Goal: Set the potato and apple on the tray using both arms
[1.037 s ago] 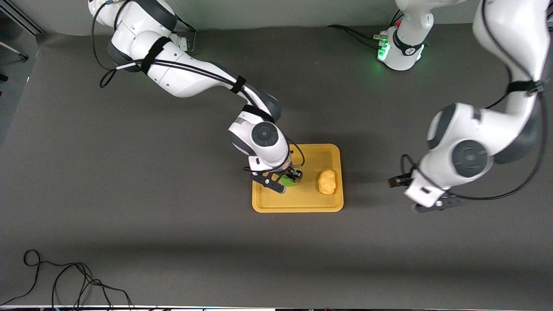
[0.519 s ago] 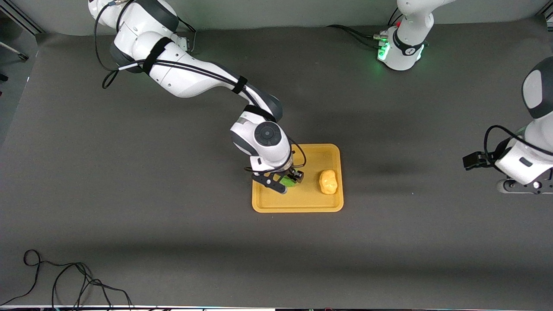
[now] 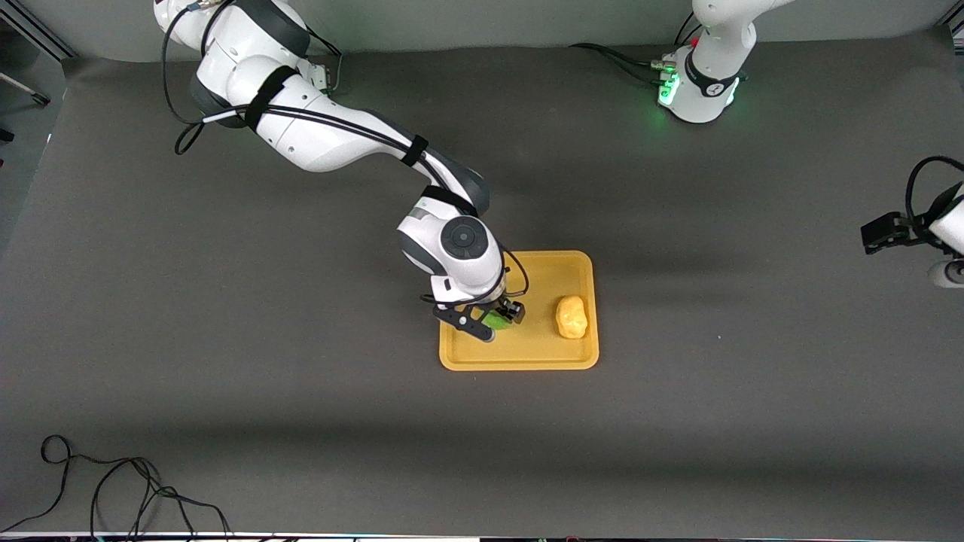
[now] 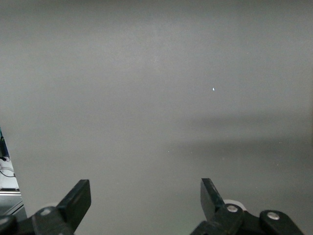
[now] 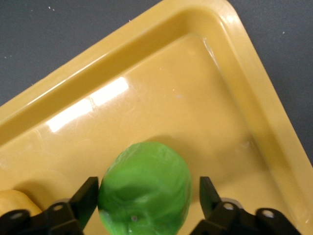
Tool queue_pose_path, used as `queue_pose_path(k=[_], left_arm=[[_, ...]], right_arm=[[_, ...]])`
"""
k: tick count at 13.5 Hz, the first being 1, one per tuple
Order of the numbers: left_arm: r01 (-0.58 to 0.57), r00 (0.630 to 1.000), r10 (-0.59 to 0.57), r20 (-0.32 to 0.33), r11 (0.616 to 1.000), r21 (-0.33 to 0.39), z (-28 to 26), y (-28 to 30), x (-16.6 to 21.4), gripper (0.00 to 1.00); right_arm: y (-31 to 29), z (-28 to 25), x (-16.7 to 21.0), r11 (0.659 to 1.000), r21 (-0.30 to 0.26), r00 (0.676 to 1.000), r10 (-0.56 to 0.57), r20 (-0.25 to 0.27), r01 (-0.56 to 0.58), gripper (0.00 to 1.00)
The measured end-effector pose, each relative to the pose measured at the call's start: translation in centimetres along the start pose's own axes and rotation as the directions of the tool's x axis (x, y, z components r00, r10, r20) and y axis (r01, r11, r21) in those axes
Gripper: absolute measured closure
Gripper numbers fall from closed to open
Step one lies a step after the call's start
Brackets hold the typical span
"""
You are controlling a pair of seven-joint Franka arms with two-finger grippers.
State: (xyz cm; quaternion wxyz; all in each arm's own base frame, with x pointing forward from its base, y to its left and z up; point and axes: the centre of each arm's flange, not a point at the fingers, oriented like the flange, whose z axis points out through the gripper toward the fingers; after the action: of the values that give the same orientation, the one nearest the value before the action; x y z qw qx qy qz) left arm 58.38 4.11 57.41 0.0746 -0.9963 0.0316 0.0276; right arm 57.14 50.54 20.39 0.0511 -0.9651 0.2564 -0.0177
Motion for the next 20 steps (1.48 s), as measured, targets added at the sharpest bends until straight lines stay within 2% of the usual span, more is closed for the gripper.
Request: queue_pose_path(k=[1, 4, 7, 9, 12, 14, 17, 20], left_arm=[[0.014, 1.0, -0.015, -0.008, 1.0, -0.022, -0.4, -0.7, -0.3, 0.0], [0.02, 0.999, -0.021, -0.027, 0.999, -0.043, -1.3, -2.7, -1.2, 0.0], [-0.002, 0.999, 0.0, -0.048, 0.999, -0.039, -2.5, -1.5, -1.6, 0.0], [-0.025, 0.998, 0.023, -0.053, 0.999, -0.037, -2.8, -0.1, -1.4, 0.0], [-0.042, 0.997, 0.04, -0.061, 0.999, -0.035, -3.0, 0.9, -1.2, 0.0], [-0.03, 0.997, 0.028, -0.066, 0.999, -0.034, -3.0, 0.2, -1.3, 0.0], [-0.019, 0.998, 0.017, -0.068, 0.999, -0.034, -2.9, -0.5, -1.3, 0.0], [-0.024, 0.997, 0.022, -0.072, 0.999, -0.034, -3.0, -0.2, -1.3, 0.0]], right_arm=[[0.0, -0.4, 0.4, 1.0, -0.003, 1.0, 0.005, -0.003, -0.005, 0.0], [0.1, -4.1, 2.2, 0.999, -0.04, 1.0, 0.017, -0.008, -0.017, 0.0], [2.2, -14.0, 5.9, 0.99, -0.119, 0.997, -0.073, 0.0, 0.073, 0.0], [5.2, -20.6, 9.3, 0.979, -0.14, 0.989, -0.142, 0.05, 0.147, 0.0], [11.5, -26.4, 16.0, 0.968, -0.12, 0.972, -0.207, 0.113, 0.22, 0.0], [17.1, -29.1, 21.3, 0.967, -0.074, 0.963, -0.233, 0.136, 0.245, 0.0], [25.5, -35.0, 25.9, 0.954, -0.073, 0.955, -0.283, 0.089, 0.289, 0.0], [30.4, -39.9, 26.1, 0.955, -0.1, 0.958, -0.272, 0.089, 0.28, 0.0]])
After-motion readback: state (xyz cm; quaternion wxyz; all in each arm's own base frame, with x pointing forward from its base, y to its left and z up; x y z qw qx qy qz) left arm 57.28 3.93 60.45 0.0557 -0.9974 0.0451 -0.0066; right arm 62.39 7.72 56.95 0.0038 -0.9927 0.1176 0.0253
